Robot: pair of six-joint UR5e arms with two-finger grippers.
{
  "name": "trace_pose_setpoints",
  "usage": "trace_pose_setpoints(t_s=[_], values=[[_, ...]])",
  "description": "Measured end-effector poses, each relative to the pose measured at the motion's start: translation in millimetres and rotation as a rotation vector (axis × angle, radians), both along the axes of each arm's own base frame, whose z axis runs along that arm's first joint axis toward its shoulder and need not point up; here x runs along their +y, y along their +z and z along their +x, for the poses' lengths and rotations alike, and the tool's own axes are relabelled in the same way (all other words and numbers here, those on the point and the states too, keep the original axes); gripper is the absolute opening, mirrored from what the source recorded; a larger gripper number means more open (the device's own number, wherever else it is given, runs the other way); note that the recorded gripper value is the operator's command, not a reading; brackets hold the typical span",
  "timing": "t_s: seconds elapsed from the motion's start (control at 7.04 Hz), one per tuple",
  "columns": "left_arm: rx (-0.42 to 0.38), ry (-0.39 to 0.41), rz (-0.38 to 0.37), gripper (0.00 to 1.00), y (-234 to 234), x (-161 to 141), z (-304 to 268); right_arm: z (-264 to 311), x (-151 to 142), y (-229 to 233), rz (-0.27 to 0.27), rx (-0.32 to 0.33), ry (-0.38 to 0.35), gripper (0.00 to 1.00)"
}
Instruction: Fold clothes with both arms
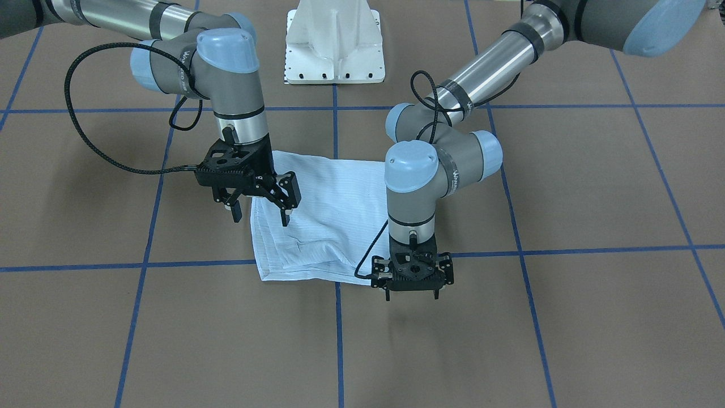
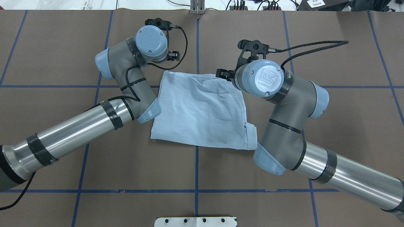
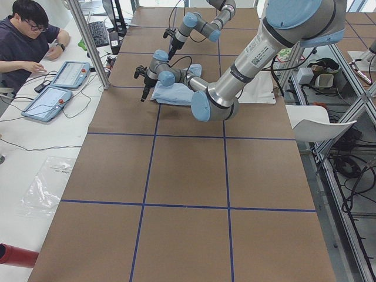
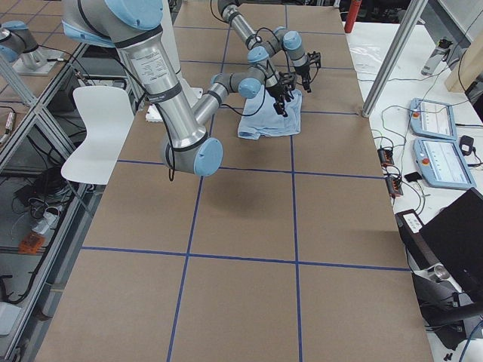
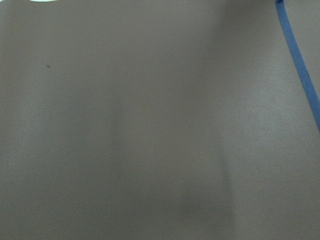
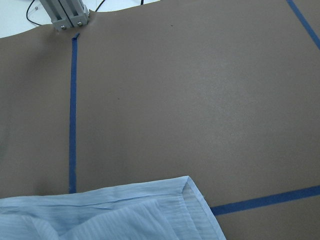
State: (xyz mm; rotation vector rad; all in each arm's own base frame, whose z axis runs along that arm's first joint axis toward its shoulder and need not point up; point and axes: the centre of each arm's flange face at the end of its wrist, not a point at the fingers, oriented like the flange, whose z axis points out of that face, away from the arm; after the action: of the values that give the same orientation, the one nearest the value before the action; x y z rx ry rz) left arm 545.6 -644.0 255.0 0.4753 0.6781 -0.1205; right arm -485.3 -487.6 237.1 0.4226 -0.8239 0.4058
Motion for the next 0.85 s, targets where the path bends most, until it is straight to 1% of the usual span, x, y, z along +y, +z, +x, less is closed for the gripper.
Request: trace_pose_setpoints(t_s=[0.14,0.28,0.57,0.71,0.85], values=[[0.026,0.040,0.017,1.00,-4.2,4.6,-14.4,-3.2,4.0,0.6,-0.003,-0.002,-0.005,1.00],[0.077,0.088,0.042,1.00,-7.9,26.2,-37.5,-7.1,15.7,0.0,-0.003,-0.008,-0.020,1.00],[0.153,0.128,0.095,1.00,-16.9,74.3,-85.3,-5.6,56.3,15.6,-0.021,-0.020,-0.043,1.00],[0.171,0.134,0.108,1.00,-24.0,87.8,-95.8,-5.8,79.5,26.2,-0.035,-0.026,-0.041,1.00],[0.180,0.136,0.114,1.00,-28.3,93.8,-99.1,-10.8,100.5,34.2,-0.048,-0.032,-0.027,1.00]])
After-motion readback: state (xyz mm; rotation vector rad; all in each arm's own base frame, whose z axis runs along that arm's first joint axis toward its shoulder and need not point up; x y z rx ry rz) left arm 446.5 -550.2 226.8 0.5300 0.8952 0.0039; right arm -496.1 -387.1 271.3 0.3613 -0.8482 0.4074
